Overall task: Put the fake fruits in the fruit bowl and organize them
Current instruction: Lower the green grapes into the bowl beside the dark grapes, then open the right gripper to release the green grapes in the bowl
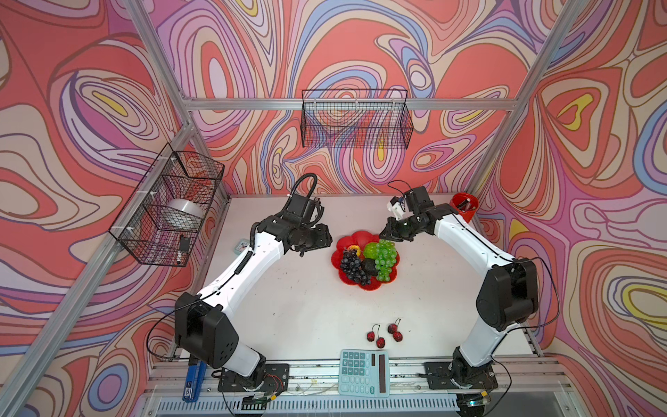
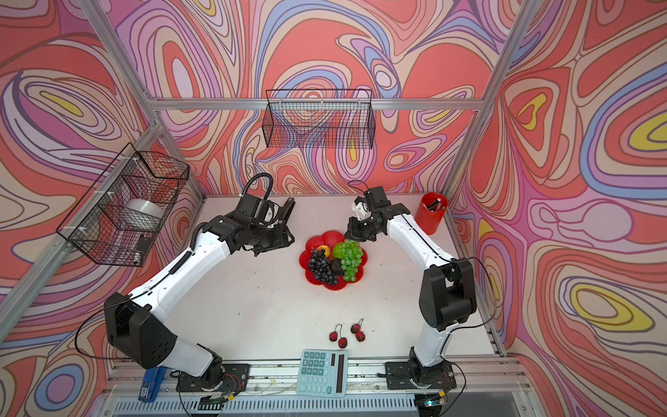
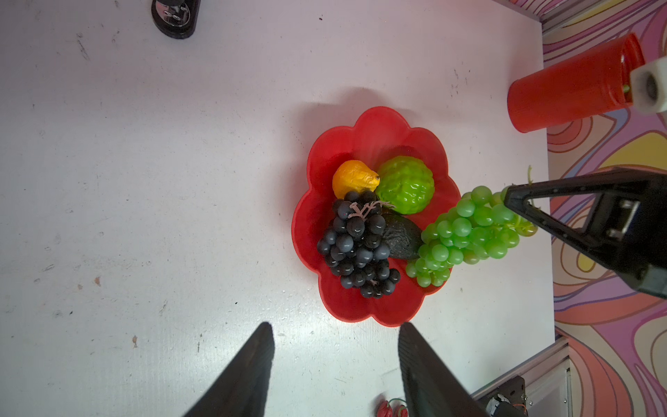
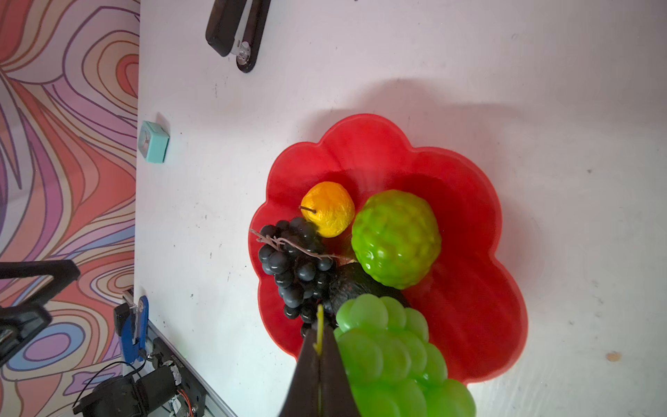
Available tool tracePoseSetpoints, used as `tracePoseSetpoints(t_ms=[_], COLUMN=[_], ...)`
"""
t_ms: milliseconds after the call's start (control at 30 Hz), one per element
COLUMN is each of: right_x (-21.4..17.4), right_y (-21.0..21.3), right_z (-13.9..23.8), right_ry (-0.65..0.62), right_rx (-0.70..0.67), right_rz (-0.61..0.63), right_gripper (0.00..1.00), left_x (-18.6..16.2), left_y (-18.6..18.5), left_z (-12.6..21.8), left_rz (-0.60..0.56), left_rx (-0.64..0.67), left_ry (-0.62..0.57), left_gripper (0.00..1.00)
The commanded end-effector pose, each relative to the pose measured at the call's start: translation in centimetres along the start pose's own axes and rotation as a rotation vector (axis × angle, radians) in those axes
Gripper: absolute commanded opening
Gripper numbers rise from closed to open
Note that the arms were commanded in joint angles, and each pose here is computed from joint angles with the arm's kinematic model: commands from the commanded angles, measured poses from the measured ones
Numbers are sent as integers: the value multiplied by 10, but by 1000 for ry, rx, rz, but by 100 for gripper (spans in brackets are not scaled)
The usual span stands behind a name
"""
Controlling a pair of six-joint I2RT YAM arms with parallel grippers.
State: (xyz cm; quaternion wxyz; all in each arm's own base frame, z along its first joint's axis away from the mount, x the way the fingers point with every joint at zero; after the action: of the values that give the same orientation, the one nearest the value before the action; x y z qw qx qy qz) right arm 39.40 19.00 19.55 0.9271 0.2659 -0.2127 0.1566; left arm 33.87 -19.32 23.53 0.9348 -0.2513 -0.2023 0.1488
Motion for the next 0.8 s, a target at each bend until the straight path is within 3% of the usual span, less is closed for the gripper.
tracePoseSetpoints(t_ms=[0, 333, 767], right_x=[2, 6, -18], right_y=[-8, 13, 32], right_z=[-7, -33, -71], right_ry=[21, 34, 175], right_rx=[-53, -13, 9], right_rz=[62, 161, 232], right_gripper=[0, 0, 0], left_x=[0, 1, 0], left_y=[2, 1, 3], left_z=[2, 0, -2], left_rz=[14, 22, 23], left_rx=[14, 11, 21], left_ry=[6, 13, 16], left_gripper=[59, 59, 59])
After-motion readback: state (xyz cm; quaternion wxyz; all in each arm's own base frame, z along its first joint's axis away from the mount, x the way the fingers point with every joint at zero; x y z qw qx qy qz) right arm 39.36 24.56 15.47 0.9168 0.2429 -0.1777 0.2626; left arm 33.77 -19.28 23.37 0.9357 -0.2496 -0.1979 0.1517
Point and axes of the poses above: each gripper's point midway between its finger pads, its own z axis back along the fingers, its own y axis along the line the jaws close on, x = y × z, the point moved 2 cm from there along z, back along the fingers, and after that the axes turned 14 degrees about z, right-handed, at the moved point
